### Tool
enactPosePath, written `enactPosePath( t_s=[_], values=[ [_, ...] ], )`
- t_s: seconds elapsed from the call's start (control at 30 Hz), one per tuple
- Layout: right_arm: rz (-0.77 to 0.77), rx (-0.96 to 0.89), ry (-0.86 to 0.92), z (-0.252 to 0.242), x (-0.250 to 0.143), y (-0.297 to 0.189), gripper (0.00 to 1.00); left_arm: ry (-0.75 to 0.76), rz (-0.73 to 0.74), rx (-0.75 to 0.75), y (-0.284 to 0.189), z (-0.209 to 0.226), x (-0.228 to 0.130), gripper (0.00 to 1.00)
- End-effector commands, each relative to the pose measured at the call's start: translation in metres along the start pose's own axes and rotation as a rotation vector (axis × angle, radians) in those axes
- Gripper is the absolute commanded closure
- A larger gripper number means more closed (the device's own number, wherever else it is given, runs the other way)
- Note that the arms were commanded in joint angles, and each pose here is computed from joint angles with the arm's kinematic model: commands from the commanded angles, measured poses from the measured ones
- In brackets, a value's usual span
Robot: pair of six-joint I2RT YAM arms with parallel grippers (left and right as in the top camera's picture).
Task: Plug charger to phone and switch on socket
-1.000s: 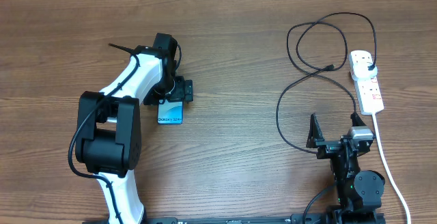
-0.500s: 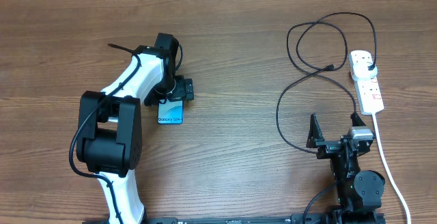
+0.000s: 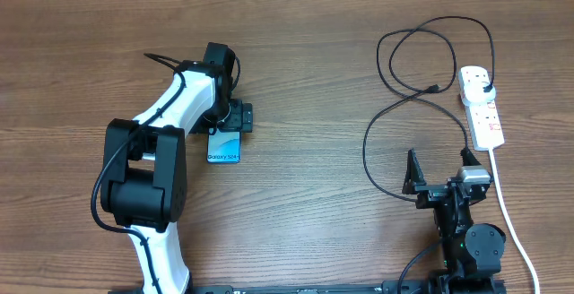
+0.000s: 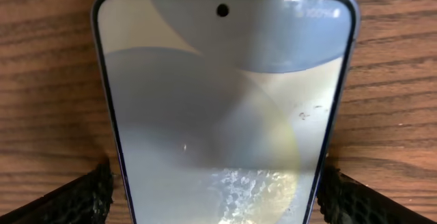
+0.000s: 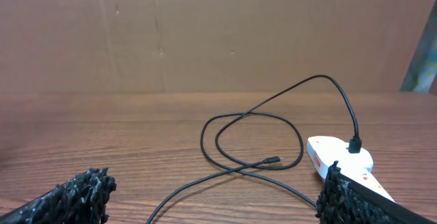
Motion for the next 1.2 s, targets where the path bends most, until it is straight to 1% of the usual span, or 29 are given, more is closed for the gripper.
enactPosePath(
  t_s=[0.0, 0.13, 0.2, 0.4, 0.5, 0.6, 0.73, 0.83, 0.93, 1.17],
  values=[
    [-0.002, -0.007, -0.002, -0.001, -0.002, 0.0, 0.0, 0.064, 0.123, 0.041, 0.045, 0.005, -0.016, 0.0],
    [-0.002, -0.007, -0.002, -0.001, -0.002, 0.0, 0.0, 0.058, 0.154, -0.05, 0.044, -0.002, -0.019, 0.0],
    [-0.002, -0.007, -0.002, -0.001, -0.002, 0.0, 0.0, 0.056, 0.162, -0.07, 0.044, -0.003, -0.019, 0.0],
    [-0.002, -0.007, -0.002, -0.001, -0.002, 0.0, 0.0, 0.046, 0.169, -0.076, 0.044, -0.004, -0.02, 0.0],
    [-0.002, -0.007, -0.002, -0.001, -0.002, 0.0, 0.0, 0.052, 0.173, -0.077, 0.044, -0.006, -0.022, 0.05],
    [-0.002, -0.007, -0.002, -0.001, -0.002, 0.0, 0.0, 0.065, 0.177, -0.075, 0.044, -0.01, -0.024, 0.09],
    [-0.002, -0.007, -0.002, -0.001, -0.002, 0.0, 0.0, 0.083, 0.177, -0.074, 0.044, -0.017, -0.027, 0.09],
    [-0.002, -0.007, -0.002, -0.001, -0.002, 0.0, 0.0, 0.091, 0.177, -0.073, 0.043, -0.019, -0.028, 0.14],
    [-0.002, -0.007, -0.002, -0.001, -0.002, 0.0, 0.0, 0.083, 0.179, -0.074, 0.043, -0.019, -0.028, 0.21],
    [-0.002, -0.007, -0.002, -0.001, -0.002, 0.0, 0.0, 0.082, 0.184, -0.086, 0.043, -0.02, -0.029, 0.33]
  ],
)
Point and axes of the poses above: each gripper's point midway between its finger pads, its own y axis out along the fingers, its own z axis along the line the jaws close on, x = y × z, the point moved 10 cm from there along -y, back along the fingers, and after that the axes turned 9 degrees about -y, right-handed, at the moved point
